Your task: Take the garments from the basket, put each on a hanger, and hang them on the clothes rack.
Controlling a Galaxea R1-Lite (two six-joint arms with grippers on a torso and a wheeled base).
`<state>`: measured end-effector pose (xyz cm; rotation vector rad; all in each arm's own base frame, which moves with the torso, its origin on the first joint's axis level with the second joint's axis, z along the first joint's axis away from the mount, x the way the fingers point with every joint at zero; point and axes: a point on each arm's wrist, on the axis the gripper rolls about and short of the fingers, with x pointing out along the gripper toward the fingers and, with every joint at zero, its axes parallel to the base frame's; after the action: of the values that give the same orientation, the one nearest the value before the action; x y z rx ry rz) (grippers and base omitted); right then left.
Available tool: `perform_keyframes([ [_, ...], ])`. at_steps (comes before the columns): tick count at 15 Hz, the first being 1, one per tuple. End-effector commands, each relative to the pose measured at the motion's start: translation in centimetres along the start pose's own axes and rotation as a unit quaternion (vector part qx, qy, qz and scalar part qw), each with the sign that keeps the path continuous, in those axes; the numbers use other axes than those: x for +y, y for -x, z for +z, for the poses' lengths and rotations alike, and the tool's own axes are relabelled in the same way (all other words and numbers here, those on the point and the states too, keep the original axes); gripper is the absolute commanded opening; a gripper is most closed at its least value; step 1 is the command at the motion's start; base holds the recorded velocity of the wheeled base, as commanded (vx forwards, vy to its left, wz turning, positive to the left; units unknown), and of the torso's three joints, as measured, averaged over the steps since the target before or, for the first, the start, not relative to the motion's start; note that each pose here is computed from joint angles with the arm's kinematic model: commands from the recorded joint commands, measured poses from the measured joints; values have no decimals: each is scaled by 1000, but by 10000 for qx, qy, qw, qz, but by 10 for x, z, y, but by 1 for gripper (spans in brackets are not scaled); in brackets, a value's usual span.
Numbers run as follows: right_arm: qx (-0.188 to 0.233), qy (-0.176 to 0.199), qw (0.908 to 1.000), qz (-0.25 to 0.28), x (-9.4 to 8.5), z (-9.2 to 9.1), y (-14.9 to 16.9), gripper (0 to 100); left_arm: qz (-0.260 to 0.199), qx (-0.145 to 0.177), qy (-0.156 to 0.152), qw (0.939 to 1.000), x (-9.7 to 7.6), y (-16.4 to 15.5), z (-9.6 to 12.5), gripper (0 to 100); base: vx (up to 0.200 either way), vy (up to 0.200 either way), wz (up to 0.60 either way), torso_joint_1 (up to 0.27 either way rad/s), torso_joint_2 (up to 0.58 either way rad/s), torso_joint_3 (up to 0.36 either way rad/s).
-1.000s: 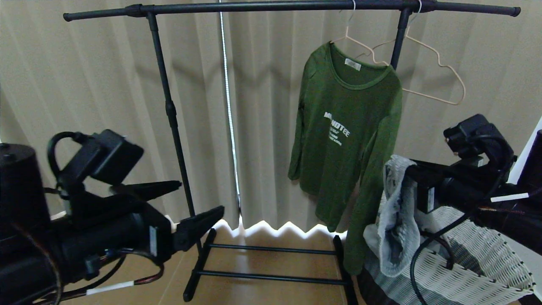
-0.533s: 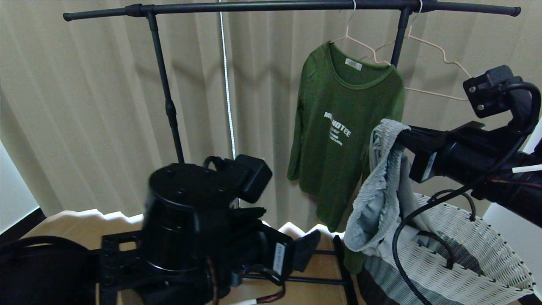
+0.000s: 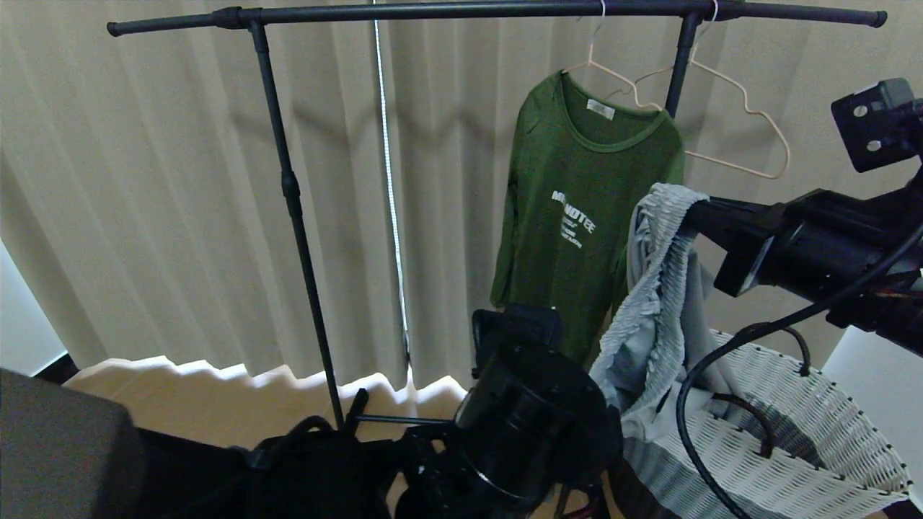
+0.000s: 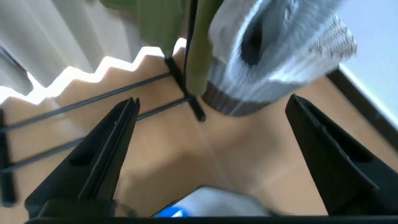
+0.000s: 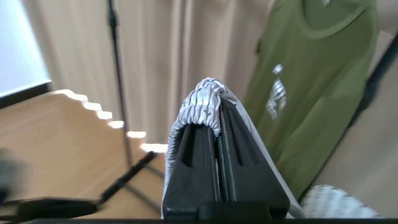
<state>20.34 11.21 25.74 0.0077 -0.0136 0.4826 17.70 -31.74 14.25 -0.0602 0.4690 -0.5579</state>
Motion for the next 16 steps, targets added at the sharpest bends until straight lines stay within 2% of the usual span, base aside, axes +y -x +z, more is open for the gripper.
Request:
perform_keyframes([
  [1,-124,-83,9999,81,1,8,9,0,211,22,144,9997,-13,-30,-12,100,0,0,0,0,0,0],
  [2,-176,-120,9996,198,1,11,15,0,352,-73,224,9991,-16,-40,-11,100,0,0,0,0,0,0],
  [7,-179,-249,9992,254,1,19,26,0,400,-8,235,9989,-16,-46,-18,100,0,0,0,0,0,0],
  [11,-213,-262,9987,386,1,25,29,0,430,67,460,9980,-17,-49,-25,100,0,0,0,0,0,0],
  [16,-166,-262,9986,422,2,26,30,0,468,214,377,9980,-14,-44,-35,100,0,0,0,0,0,0],
])
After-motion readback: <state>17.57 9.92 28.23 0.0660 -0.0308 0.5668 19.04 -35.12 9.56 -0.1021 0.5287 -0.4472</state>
